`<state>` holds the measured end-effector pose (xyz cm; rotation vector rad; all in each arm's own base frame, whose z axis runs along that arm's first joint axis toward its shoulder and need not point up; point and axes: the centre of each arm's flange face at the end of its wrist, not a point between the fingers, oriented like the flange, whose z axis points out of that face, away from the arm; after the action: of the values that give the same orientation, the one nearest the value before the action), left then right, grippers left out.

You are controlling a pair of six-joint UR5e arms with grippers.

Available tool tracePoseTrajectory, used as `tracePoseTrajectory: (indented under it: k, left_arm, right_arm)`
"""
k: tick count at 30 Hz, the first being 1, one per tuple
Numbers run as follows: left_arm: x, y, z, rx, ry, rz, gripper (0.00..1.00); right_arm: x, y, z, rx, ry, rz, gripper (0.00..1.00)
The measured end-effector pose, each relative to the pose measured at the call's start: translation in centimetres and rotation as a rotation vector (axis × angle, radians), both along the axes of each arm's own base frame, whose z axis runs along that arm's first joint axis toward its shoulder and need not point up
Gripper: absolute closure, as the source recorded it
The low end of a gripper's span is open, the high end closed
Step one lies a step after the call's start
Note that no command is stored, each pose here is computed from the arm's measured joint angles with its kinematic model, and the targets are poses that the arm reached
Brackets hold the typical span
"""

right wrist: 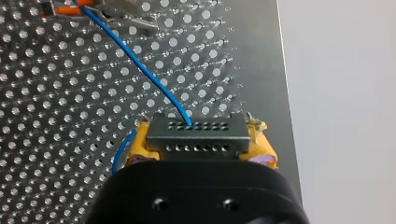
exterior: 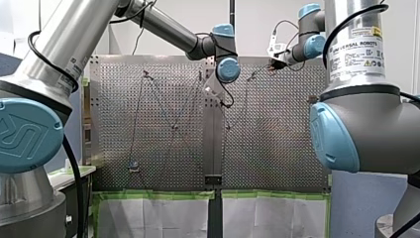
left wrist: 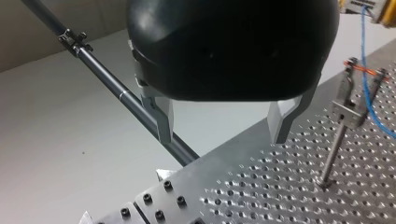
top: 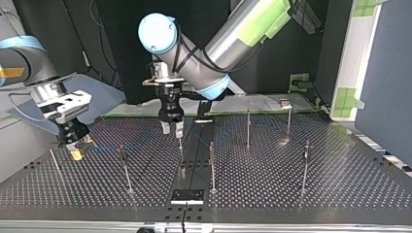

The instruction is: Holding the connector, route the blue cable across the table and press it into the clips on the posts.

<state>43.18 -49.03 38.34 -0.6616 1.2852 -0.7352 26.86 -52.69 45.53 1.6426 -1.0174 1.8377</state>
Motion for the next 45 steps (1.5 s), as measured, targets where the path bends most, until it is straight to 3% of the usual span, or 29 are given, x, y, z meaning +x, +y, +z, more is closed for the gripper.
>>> tracePoseTrajectory:
  k: [21,31,36,45]
  left_arm:
    - [-1.9,1.3,-7.0,0.046,0.002,0.004,0.00]
    - [-3.0,2.4,-10.1,0.130,0.004,0.018,0.00]
    - [-3.4,2.9,-13.0,0.191,0.022,0.026,0.00]
    - [-6.7,2.0,-20.1,0.316,0.070,-0.019,0.00]
  right_arm:
    - [0.0,0.0,0.0,0.000,0.000,0.000,1.00]
    - [0.0,0.0,0.0,0.000,0.000,0.000,1.00]
    - [0.0,0.0,0.0,0.000,0.000,0.000,1.00]
    - [0.0,0.0,0.0,0.000,0.000,0.000,1.00]
